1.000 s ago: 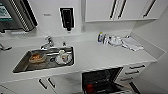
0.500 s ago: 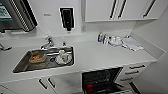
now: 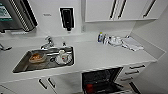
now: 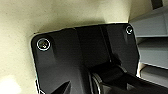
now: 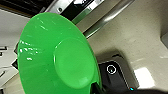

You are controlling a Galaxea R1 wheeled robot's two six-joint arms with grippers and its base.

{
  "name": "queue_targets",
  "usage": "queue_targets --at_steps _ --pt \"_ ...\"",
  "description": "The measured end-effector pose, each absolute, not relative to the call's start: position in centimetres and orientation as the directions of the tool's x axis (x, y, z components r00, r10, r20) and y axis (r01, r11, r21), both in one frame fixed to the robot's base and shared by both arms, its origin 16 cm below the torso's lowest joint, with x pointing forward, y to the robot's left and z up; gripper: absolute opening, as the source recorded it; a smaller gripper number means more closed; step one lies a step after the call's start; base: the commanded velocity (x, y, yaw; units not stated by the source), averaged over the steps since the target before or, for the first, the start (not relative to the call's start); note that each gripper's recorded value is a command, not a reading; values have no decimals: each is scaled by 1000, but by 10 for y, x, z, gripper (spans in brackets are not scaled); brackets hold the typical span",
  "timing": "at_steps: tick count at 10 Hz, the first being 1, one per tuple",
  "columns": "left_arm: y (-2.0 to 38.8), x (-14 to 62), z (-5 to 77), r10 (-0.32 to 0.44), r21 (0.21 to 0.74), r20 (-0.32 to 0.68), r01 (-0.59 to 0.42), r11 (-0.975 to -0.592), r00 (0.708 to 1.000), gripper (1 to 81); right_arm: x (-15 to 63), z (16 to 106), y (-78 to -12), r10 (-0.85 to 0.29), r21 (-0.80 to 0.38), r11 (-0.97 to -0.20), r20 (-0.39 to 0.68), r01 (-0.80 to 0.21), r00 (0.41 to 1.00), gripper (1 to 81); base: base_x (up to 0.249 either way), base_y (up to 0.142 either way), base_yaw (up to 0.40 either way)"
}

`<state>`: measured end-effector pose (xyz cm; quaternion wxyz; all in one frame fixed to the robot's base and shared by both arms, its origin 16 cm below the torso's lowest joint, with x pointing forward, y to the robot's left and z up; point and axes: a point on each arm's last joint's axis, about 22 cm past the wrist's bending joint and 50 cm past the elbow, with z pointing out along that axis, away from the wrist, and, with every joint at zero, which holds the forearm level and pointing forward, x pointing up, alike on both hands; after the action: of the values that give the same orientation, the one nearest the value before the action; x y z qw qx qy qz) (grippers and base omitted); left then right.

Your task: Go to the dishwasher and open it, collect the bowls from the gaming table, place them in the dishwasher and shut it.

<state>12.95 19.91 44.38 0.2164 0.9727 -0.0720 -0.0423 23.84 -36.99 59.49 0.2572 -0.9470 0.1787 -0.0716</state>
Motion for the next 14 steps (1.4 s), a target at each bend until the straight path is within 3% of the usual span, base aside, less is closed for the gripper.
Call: queue_targets --at_steps 2,5,10,14 --pt "191 113 437 -164 424 -61 -123 -897 985 811 264 616 -369 -372 -535 -795 57 -287 926 10 0 0 0" --pt "208 103 421 -166 369 -66 -131 -920 984 811 309 639 -365 -361 -559 -790 93 -251 928 10 0 0 0" --pt "200 56 413 -154 365 -88 -112 -924 984 811 375 651 -312 -359 -636 -747 141 -194 923 10 0 0 0" --pt "189 19 412 -161 368 -118 -107 -924 980 811 430 650 -324 -407 -619 -756 192 -211 893 10 0 0 0"
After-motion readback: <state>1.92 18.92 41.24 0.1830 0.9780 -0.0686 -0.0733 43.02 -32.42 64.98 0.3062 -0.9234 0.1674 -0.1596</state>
